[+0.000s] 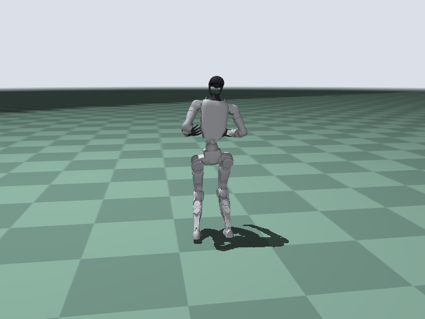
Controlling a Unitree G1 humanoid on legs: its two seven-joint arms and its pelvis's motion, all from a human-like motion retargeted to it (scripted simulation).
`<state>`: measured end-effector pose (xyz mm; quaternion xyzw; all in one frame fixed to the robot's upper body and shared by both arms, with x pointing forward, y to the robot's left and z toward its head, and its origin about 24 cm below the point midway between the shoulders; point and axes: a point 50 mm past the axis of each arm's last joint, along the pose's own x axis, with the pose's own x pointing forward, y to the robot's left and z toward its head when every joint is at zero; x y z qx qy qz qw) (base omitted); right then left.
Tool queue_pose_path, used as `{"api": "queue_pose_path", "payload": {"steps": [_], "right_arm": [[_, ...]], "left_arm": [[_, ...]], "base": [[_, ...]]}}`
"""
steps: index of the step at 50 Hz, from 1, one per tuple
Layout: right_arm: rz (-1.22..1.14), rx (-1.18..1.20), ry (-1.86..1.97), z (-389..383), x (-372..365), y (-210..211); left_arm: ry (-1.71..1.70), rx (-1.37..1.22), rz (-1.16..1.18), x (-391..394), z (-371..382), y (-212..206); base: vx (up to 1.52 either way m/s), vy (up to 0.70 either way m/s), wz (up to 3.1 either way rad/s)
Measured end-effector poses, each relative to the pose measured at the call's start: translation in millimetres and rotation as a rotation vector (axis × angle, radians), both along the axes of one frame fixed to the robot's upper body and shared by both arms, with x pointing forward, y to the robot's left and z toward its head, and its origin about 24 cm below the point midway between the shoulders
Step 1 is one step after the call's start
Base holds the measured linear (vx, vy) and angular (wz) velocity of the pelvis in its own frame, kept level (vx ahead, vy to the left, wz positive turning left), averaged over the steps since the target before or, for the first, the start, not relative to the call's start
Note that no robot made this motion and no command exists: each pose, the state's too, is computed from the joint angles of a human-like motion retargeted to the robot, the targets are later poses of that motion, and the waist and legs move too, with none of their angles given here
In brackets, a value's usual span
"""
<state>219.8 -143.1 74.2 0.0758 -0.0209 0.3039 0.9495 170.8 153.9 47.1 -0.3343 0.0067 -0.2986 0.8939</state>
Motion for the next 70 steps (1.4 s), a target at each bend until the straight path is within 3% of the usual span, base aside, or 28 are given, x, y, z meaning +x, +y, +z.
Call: {"api": "queue_pose_path", "payload": {"steps": [10, 21, 30, 35, 42, 48, 53, 59, 63, 67, 70], "right_arm": [[-0.071, -0.059, -0.134, 15, 7, -2], [-0.233, 0.189, -0.111, 11, -14, -23], [-0.347, 0.267, -0.423, 63, -11, -35], [-0.302, 0.293, -0.749, 126, -12, -31], [-0.012, 0.247, -0.974, 180, -20, -9], [0.178, 0.121, -0.724, 136, -17, 1], [0.223, 0.101, -0.306, 59, -11, -7], [-0.152, 0.329, 0.023, -7, -25, -48], [-0.405, 0.466, 0.093, -26, -37, -72], [-0.527, 0.520, 0.094, -32, -39, -83], [-0.534, 0.508, 0.063, -29, -25, -80]], "left_arm": [[-0.126, 0.134, 0.054, 8, 27, 17], [-0.248, 0.144, 0.328, 24, 48, 43], [-0.338, 0.171, 0.506, 25, 57, 58], [-0.500, 0.216, 0.543, 25, 84, 57], [-0.711, 0.294, 0.461, 24, 122, 49], [-0.418, 0.369, 0.342, 20, 70, 58], [0.035, 0.355, 0.348, 4, -31, 72], [0.798, 0.098, 0.654, -80, -165, 66], [1.219, -0.005, 0.767, -155, -206, 42], [1.407, 0.014, 0.762, -189, -217, 36], [1.380, 0.082, 0.740, -169, -218, 51]], "base": [[-0.18, 0.19, -0.98], [-0.16, 0.12, -1.08], [-0.27, 0.02, -0.61], [-0.41, -0.01, 0.19], [-0.31, 0.03, 0.33], [-0.10, 0.09, 0.47], [-0.05, 0.13, 0.48], [-0.11, 0.13, 0.41], [-0.15, 0.11, 0.59], [-0.11, 0.05, 0.49], [-0.06, -0.03, 0.27]]}}
